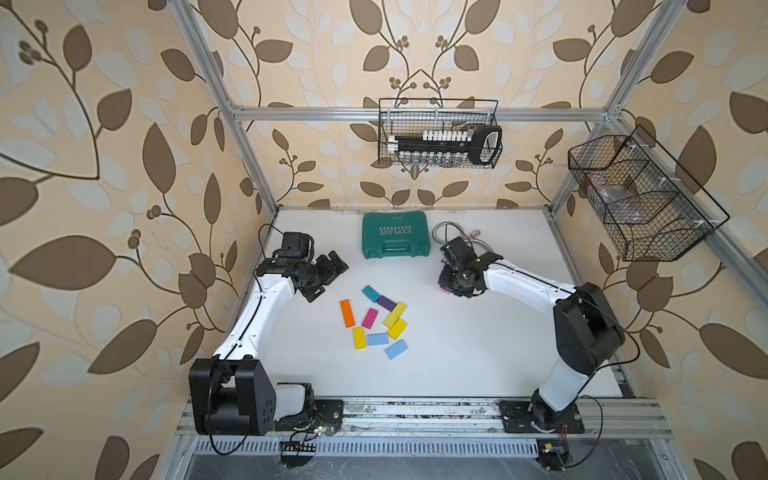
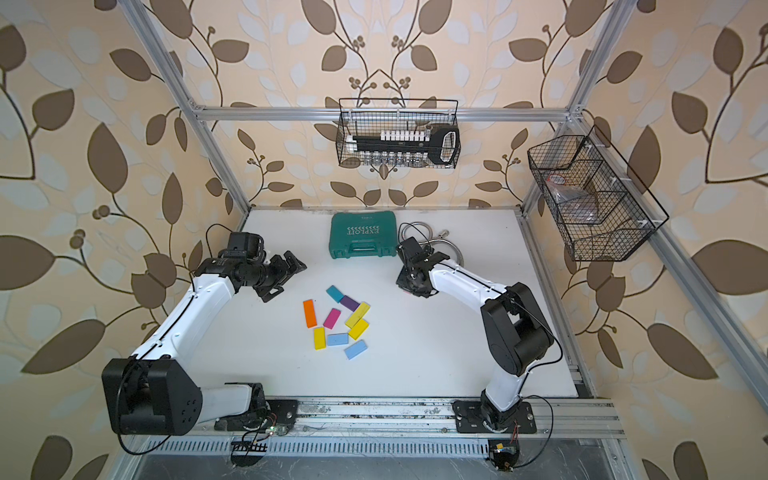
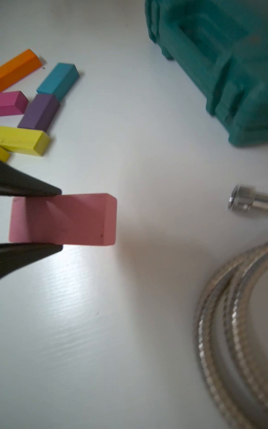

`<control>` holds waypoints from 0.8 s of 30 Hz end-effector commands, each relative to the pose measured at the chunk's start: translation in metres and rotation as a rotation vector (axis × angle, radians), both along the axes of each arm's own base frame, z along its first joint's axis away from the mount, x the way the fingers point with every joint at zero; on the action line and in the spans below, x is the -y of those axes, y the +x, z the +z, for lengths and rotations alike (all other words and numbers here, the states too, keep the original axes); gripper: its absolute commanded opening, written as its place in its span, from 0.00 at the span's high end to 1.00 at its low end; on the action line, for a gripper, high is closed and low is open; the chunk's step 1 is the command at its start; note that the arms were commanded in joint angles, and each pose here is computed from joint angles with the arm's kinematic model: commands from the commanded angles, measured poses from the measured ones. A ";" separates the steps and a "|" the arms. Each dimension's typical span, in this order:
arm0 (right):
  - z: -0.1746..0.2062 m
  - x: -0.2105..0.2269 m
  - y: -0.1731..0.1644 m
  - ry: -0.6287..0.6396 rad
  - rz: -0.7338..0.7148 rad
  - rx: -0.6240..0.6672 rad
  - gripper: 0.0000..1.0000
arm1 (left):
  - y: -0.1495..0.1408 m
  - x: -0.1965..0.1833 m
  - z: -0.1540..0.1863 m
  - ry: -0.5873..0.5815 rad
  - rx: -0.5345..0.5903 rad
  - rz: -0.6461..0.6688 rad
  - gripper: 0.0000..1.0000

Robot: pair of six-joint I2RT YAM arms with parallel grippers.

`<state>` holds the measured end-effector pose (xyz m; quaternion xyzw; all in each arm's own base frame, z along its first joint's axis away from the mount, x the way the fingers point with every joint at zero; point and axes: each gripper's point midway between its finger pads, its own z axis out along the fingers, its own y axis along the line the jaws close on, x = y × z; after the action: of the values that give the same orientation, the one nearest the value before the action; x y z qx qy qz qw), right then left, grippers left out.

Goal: Assemble the letter c with building blocks
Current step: Place the building block at the center of the board.

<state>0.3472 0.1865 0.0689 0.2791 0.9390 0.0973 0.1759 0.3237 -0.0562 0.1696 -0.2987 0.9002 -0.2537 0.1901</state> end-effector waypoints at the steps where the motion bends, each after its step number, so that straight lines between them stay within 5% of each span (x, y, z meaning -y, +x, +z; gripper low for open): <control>1: -0.010 0.006 -0.007 0.079 -0.360 0.009 0.98 | 0.001 0.007 0.004 -0.032 0.008 -0.002 0.01; 14: -0.053 -0.027 -0.023 0.145 -0.604 -0.118 0.88 | -0.001 0.008 0.000 -0.029 -0.006 -0.001 0.01; 16: -0.056 -0.029 -0.023 0.150 -0.605 -0.117 0.74 | -0.001 0.009 -0.001 -0.029 -0.007 -0.002 0.01; 19: -0.051 -0.034 -0.020 0.161 -0.567 -0.111 0.32 | -0.001 0.008 -0.001 -0.028 -0.008 -0.001 0.01; 24: -0.008 -0.042 -0.013 0.143 -0.335 -0.051 0.15 | -0.001 0.009 0.000 -0.024 -0.007 -0.016 0.01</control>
<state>0.3336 0.2229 0.0320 0.5081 0.8429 0.1159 0.1337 0.3226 -0.0602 0.1672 -0.3074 0.8976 -0.2591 0.1807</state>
